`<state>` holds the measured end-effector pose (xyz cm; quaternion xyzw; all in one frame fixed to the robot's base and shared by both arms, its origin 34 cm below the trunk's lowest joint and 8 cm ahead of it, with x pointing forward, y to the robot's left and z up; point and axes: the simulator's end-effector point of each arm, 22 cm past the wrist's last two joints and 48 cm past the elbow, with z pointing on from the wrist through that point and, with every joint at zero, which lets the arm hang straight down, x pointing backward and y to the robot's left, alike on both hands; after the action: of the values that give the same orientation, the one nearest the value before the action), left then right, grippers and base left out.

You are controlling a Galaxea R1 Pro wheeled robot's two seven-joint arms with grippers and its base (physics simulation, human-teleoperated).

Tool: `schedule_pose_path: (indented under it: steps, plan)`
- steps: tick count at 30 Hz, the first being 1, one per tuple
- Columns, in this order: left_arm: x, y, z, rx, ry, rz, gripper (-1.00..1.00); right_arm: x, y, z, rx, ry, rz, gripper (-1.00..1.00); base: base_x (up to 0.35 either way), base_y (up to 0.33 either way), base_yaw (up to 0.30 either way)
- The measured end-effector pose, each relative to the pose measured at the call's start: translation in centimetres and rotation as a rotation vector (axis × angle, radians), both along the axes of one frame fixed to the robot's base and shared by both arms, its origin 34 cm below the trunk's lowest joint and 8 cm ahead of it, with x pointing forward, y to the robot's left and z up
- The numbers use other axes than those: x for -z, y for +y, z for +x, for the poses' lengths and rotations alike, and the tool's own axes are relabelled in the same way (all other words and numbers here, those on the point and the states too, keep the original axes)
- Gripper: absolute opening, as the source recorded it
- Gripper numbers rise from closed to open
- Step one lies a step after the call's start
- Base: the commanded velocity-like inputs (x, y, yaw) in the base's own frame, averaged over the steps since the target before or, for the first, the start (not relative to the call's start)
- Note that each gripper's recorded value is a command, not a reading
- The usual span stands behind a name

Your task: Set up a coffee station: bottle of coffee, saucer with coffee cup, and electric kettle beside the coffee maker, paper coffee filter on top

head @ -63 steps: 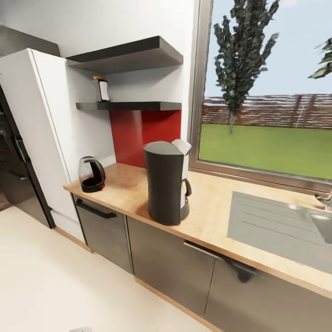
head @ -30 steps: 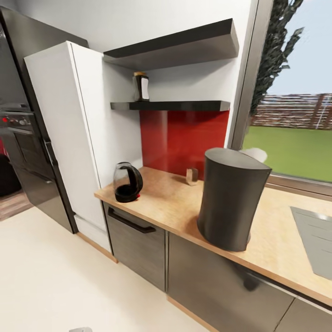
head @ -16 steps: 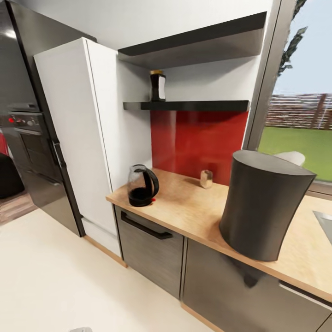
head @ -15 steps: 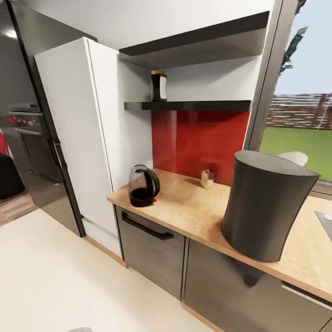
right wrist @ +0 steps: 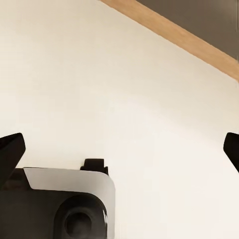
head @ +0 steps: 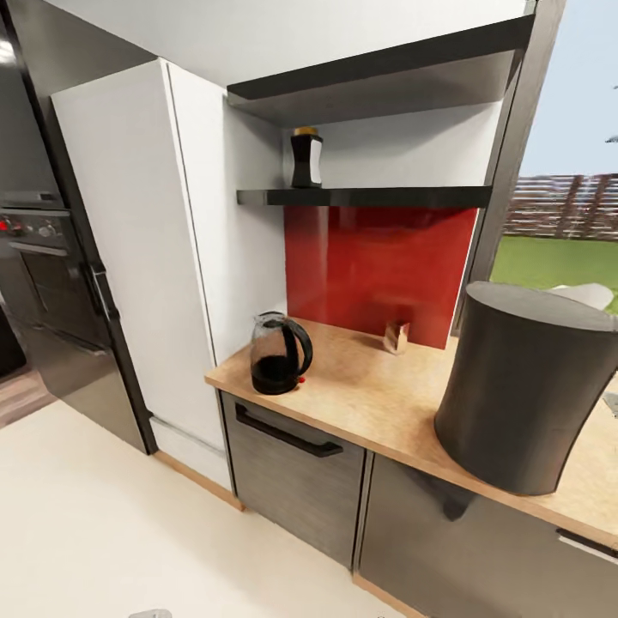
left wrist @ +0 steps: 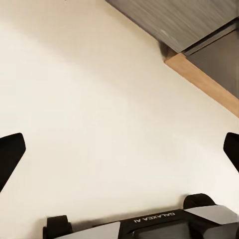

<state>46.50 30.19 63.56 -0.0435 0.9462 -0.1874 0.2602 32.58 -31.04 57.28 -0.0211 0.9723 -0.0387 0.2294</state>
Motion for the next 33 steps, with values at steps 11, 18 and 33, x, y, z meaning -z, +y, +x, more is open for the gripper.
schedule_pose_path:
  steps: [11,18,33]
  plan:
    - [0.0,-0.03,0.01,0.0,0.0,0.0,1.0,0.01,0.02,0.0,-0.001,0.0,0.001,1.0,0.004,0.01,-0.267]
    - [0.0,-0.01,0.01,0.0,-0.001,0.001,1.0,0.0,0.03,-0.01,0.0,0.0,0.001,1.0,0.034,0.083,-0.194]
    - [0.0,-0.02,0.0,0.0,0.0,0.0,1.0,0.06,-0.12,-0.16,0.002,0.006,0.0,1.0,0.124,0.229,-0.078]
